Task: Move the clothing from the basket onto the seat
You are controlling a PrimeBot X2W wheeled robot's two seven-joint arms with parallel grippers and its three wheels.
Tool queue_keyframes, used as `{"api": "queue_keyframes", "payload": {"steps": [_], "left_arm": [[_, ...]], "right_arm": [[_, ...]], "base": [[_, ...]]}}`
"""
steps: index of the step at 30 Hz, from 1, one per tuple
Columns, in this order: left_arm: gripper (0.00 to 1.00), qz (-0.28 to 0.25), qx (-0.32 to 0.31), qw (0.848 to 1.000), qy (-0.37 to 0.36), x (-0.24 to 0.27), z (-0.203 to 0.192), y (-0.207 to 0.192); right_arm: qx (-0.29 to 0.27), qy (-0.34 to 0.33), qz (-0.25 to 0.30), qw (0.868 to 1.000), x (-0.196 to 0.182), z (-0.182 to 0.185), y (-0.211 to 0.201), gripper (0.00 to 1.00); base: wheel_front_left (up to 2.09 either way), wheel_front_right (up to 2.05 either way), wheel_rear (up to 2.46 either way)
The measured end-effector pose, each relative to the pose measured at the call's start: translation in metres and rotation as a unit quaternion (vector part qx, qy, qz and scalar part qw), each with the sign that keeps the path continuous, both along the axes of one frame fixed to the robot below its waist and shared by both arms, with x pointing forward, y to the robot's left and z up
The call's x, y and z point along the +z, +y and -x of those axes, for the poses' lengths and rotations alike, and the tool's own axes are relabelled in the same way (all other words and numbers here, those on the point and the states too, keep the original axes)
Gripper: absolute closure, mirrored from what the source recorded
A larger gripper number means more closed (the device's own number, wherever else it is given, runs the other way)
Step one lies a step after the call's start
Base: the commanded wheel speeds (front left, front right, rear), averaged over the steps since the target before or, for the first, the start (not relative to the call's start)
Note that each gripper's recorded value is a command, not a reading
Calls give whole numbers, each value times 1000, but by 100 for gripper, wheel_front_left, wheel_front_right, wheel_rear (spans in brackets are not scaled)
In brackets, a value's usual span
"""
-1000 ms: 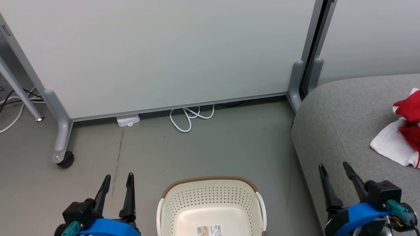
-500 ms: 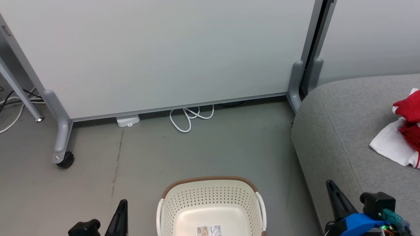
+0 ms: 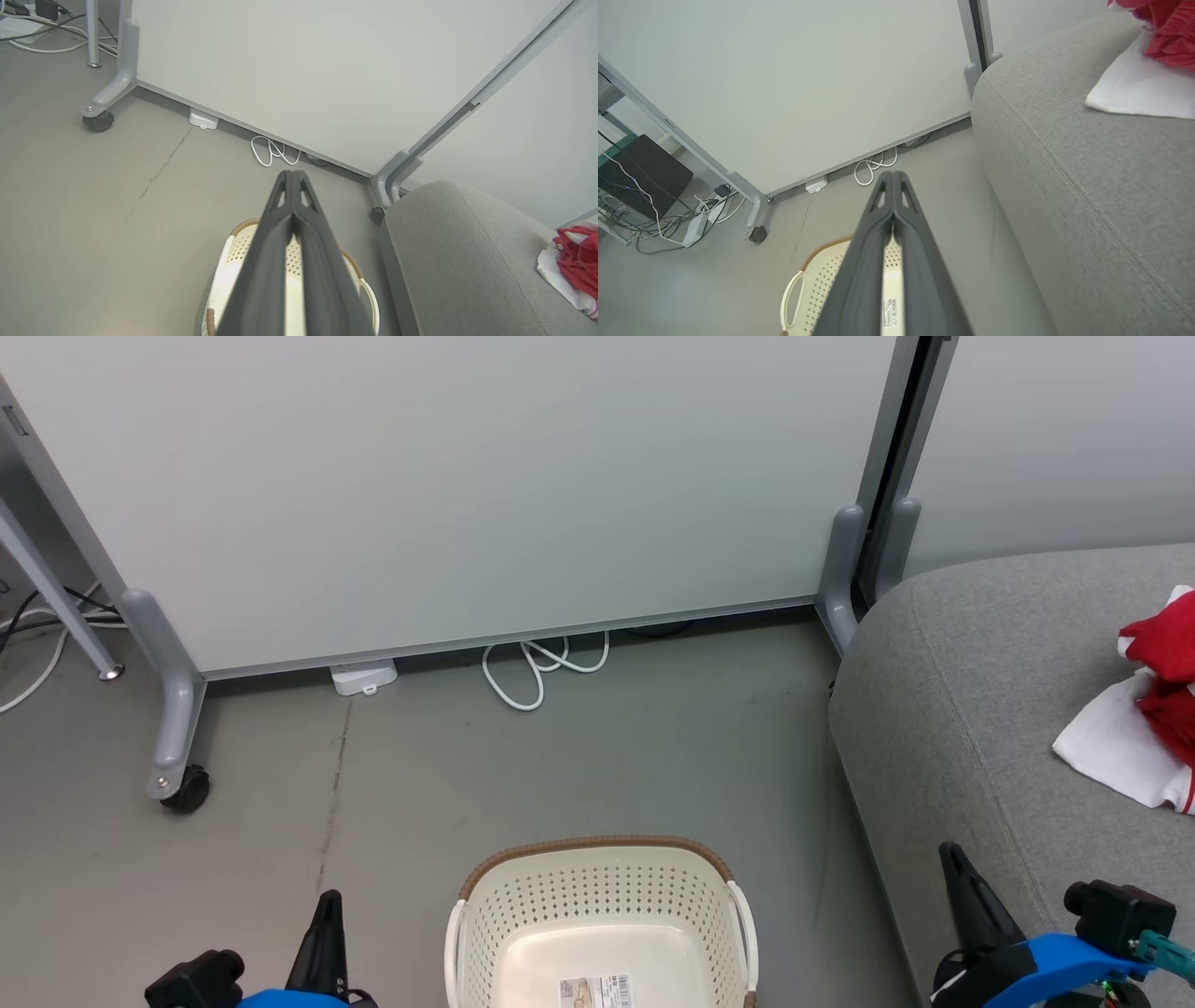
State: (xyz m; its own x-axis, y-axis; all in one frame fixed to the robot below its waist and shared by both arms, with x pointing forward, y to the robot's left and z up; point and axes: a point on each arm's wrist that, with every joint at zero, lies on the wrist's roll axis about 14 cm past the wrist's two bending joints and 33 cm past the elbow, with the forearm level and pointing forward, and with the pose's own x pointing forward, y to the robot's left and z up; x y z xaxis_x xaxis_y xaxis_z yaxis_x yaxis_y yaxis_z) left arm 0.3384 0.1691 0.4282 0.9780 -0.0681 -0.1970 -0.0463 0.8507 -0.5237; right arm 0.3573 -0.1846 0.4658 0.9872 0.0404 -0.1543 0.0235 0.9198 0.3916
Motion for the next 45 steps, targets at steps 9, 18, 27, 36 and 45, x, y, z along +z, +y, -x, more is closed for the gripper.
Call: {"api": "queue_keyframes", "payload": {"steps": [9,18,27,36,45], "left_arm": [[100,62,24,998,-1,8,-8,6],[100,118,45,992,-3,14,-13,12],[100,169,58,984,-7,21,-19,15],[100,218,67,974,-13,29,-24,17],[100,262,76,962,-19,35,-28,20]], "right_arm": [[-16,-4,-74,997,4,-3,-2,100],[-28,-6,-141,990,6,-6,-4,100],[-36,-10,-202,979,11,-10,-5,100],[-44,-16,-256,966,15,-13,-7,100],[-49,-21,-305,951,19,-16,-7,100]], "base": [[0,0,0],[0,0,0],[0,0,0],[0,0,0],[0,0,0]]}}
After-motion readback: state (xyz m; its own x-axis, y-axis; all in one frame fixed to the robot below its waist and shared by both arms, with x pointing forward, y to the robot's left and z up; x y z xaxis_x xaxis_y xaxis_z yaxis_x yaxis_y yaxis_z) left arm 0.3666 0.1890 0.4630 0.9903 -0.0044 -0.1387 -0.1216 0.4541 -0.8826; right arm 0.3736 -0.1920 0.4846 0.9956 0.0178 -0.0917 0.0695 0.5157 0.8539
